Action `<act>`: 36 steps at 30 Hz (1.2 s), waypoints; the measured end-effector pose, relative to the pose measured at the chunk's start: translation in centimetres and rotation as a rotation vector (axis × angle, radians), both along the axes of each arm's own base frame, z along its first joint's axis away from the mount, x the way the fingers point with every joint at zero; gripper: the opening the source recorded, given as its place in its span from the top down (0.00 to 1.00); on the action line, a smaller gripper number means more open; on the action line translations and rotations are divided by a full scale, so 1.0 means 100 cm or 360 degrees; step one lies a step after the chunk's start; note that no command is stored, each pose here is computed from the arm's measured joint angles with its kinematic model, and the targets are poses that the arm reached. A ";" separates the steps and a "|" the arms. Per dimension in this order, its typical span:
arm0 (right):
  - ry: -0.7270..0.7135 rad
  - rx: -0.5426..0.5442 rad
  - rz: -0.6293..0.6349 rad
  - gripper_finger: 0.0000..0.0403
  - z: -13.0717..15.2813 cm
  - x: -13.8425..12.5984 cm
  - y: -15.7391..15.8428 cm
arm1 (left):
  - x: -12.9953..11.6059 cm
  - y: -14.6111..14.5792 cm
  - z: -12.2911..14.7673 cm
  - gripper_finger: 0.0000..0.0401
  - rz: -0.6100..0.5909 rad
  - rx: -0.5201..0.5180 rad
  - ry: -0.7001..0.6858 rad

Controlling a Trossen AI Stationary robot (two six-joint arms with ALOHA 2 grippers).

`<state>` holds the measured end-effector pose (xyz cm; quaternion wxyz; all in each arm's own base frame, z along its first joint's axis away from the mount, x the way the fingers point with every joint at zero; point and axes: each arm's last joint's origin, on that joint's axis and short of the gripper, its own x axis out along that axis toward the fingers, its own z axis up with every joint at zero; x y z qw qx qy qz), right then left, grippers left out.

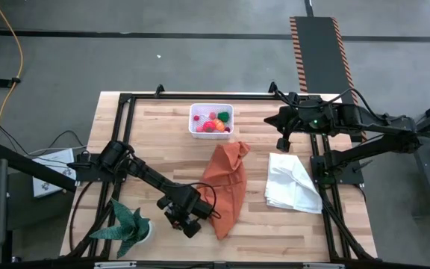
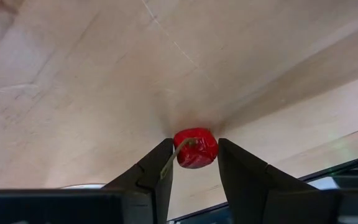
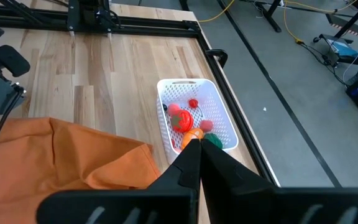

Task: Pick and placing Produce into tupperware
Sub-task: Put the red cherry into the white basket

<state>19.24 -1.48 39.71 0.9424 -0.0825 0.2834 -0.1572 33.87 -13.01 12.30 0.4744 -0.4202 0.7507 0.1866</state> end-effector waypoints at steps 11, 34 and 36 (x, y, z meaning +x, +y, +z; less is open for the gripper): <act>0.0000 0.0000 0.0000 1.00 0.000 0.000 0.000 | 0.000 0.000 0.000 0.83 -0.0005 -0.0004 0.0001; 0.0002 -0.0005 0.0003 1.00 0.000 0.000 0.000 | -0.001 -0.001 0.002 0.87 -0.0040 -0.0141 0.0033; 0.0004 -0.0010 0.0006 1.00 0.000 0.000 0.000 | -0.001 0.001 0.002 0.87 -0.0029 -0.0152 0.0036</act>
